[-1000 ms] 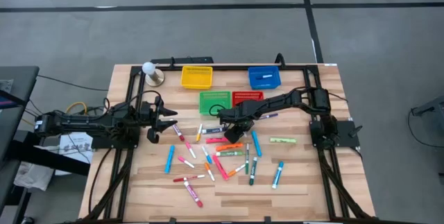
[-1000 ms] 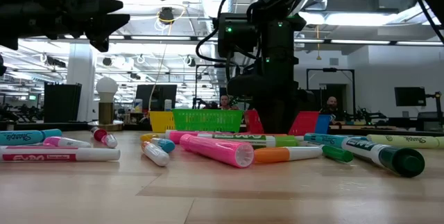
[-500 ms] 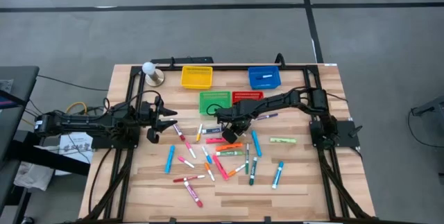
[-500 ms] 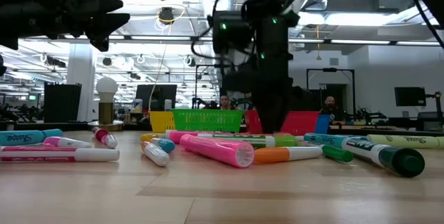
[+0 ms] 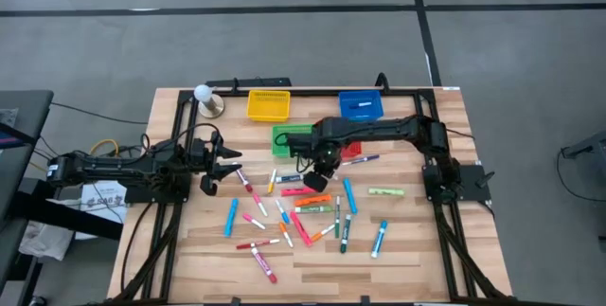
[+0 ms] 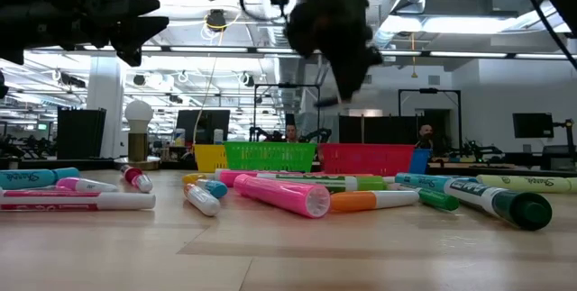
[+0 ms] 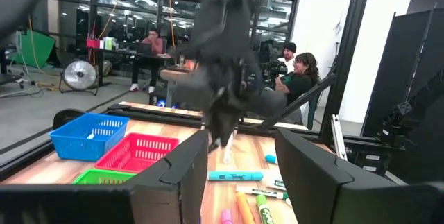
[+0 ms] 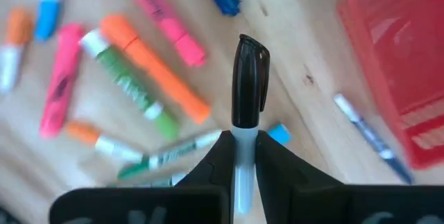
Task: Pick & Place Markers
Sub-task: Put the black highlighter into the blue bin
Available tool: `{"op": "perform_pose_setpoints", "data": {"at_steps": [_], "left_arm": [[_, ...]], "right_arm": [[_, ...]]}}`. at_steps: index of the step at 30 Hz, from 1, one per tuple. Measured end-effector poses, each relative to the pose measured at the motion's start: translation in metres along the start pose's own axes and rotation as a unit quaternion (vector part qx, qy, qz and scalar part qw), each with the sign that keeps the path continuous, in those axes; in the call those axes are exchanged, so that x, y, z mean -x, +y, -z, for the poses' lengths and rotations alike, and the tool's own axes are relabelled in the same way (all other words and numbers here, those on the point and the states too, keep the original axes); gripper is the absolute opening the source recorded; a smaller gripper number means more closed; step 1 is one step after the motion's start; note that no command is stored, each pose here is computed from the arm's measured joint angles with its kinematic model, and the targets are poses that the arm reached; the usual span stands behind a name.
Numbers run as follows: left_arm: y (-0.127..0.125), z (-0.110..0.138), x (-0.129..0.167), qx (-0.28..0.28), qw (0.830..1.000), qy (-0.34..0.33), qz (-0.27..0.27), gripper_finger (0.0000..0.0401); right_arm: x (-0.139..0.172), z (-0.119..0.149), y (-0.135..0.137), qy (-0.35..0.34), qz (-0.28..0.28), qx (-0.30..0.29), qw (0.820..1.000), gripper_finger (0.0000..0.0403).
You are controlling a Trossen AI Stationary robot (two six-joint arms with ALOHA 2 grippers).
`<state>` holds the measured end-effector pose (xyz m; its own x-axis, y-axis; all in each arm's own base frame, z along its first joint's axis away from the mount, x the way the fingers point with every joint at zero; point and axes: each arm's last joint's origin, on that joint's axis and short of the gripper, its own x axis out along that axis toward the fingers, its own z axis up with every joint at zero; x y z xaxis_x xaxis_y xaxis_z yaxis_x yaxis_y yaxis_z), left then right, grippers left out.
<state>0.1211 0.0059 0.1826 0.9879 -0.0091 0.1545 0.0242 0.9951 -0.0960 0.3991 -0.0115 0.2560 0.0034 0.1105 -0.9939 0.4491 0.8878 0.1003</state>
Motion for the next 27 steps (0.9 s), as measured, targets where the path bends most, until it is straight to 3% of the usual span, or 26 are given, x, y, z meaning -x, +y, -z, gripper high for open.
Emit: {"op": "perform_pose_setpoints", "data": {"at_steps": [4, 9, 12, 17, 27], "left_arm": [[0.0, 0.0, 0.0, 0.0, 1.0, 0.0, 0.0, 0.0167], [0.0, 0.0, 0.0, 0.0, 1.0, -0.001, 0.0, 0.0167], [0.0, 0.0, 0.0, 0.0, 1.0, -0.001, 0.0, 0.0167], [0.0, 0.0, 0.0, 0.0, 1.0, -0.001, 0.0, 0.0167], [0.0, 0.0, 0.0, 0.0, 1.0, -0.002, 0.0, 0.0167]], "right_arm": [[0.035, 0.006, 0.002, -0.004, -0.006, 0.108, 0.994, 0.0037], [0.068, 0.01, 0.0, -0.043, -0.031, 0.256, 0.965, 0.0043], [0.083, 0.013, -0.008, -0.069, -0.029, 0.302, 0.95, 0.0036], [0.1, 0.015, -0.032, -0.095, -0.014, 0.295, 0.951, 0.0033], [0.117, 0.003, -0.106, -0.107, 0.1, 0.263, 0.954, 0.0036]]}}
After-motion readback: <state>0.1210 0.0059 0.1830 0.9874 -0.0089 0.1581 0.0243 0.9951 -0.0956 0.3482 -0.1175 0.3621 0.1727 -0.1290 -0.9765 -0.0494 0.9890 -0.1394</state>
